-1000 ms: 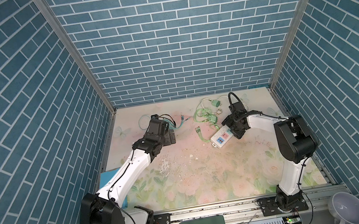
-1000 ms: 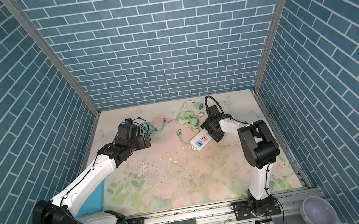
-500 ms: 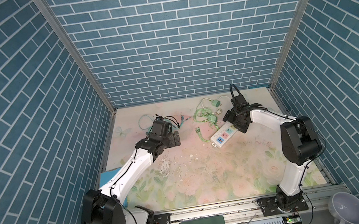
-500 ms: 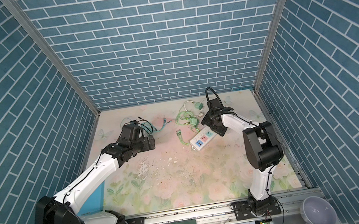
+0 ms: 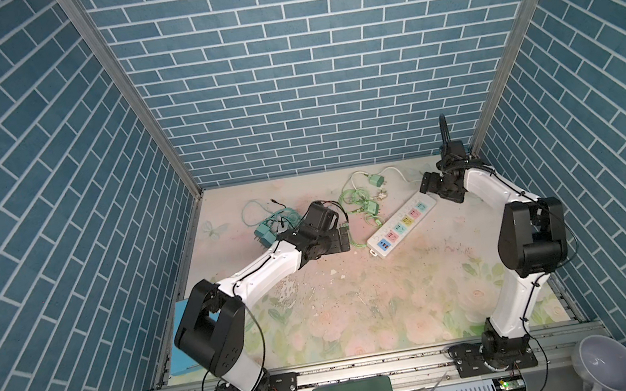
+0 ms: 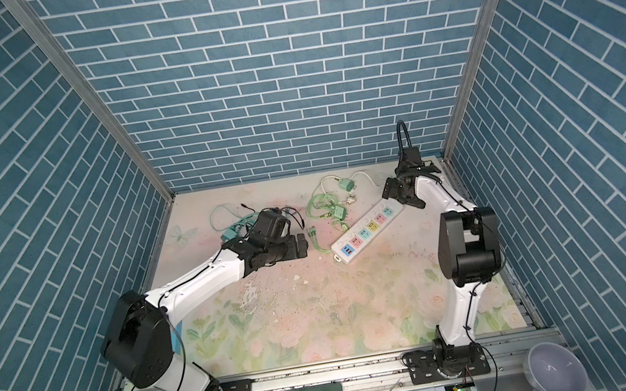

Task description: Insert the plug

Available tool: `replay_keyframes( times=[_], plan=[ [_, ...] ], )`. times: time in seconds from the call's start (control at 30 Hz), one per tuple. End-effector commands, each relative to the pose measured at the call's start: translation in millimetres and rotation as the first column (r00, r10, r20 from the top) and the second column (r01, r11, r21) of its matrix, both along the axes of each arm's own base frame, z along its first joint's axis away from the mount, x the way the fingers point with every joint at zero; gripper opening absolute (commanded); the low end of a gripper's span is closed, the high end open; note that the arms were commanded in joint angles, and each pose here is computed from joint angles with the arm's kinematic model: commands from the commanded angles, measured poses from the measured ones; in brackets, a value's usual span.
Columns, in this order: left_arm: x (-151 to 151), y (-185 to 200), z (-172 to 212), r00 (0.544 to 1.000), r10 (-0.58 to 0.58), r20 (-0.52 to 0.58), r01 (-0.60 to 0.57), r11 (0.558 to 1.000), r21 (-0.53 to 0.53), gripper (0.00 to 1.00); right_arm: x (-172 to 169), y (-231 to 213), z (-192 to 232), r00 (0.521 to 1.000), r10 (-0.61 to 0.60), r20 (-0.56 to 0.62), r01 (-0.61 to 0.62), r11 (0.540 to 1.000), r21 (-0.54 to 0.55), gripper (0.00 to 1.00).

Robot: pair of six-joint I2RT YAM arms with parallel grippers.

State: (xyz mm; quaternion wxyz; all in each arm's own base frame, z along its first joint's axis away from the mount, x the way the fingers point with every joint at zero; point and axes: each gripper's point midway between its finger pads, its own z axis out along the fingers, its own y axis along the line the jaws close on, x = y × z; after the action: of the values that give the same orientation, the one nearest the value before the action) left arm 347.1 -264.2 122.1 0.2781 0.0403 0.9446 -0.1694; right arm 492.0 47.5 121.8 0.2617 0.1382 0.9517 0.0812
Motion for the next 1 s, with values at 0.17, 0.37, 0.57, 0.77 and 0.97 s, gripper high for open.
replay_keyframes(
  times=[0.17, 0.37, 0.57, 0.77, 0.97],
  plan=[
    [6.7, -63.4, 0.0, 0.998, -0.055, -0.005, 0.054, 0.993, -0.105, 0.98, 42.6, 15.1, -22.3, 0.982, 0.186, -0.032, -0.182, 0.978, 0.101, 0.88],
    [5.4, -79.1, -12.6, 0.997, -0.064, -0.036, 0.059, 0.99, -0.13, 0.97, 48.9, 25.3, -42.6, 0.974, 0.213, -0.078, -0.197, 0.966, 0.17, 0.88],
    [3.1, -79.4, -20.4, 0.997, -0.059, -0.052, 0.051, 0.989, -0.137, 0.97, 43.4, 38.2, -60.4, 0.964, 0.242, -0.111, -0.209, 0.946, 0.249, 0.87],
    [2.7, -62.2, -24.6, 0.998, -0.009, -0.054, 0.004, 0.997, -0.08, 0.97, 9.0, 45.2, -65.5, 0.952, 0.257, -0.166, -0.198, 0.931, 0.306, 0.85],
    [5.3, -35.5, -39.5, 0.993, 0.08, -0.089, -0.085, 0.995, -0.046, 0.97, -51.1, 53.1, -76.1, 0.913, 0.29, -0.288, -0.205, 0.935, 0.291, 0.84]
  ],
)
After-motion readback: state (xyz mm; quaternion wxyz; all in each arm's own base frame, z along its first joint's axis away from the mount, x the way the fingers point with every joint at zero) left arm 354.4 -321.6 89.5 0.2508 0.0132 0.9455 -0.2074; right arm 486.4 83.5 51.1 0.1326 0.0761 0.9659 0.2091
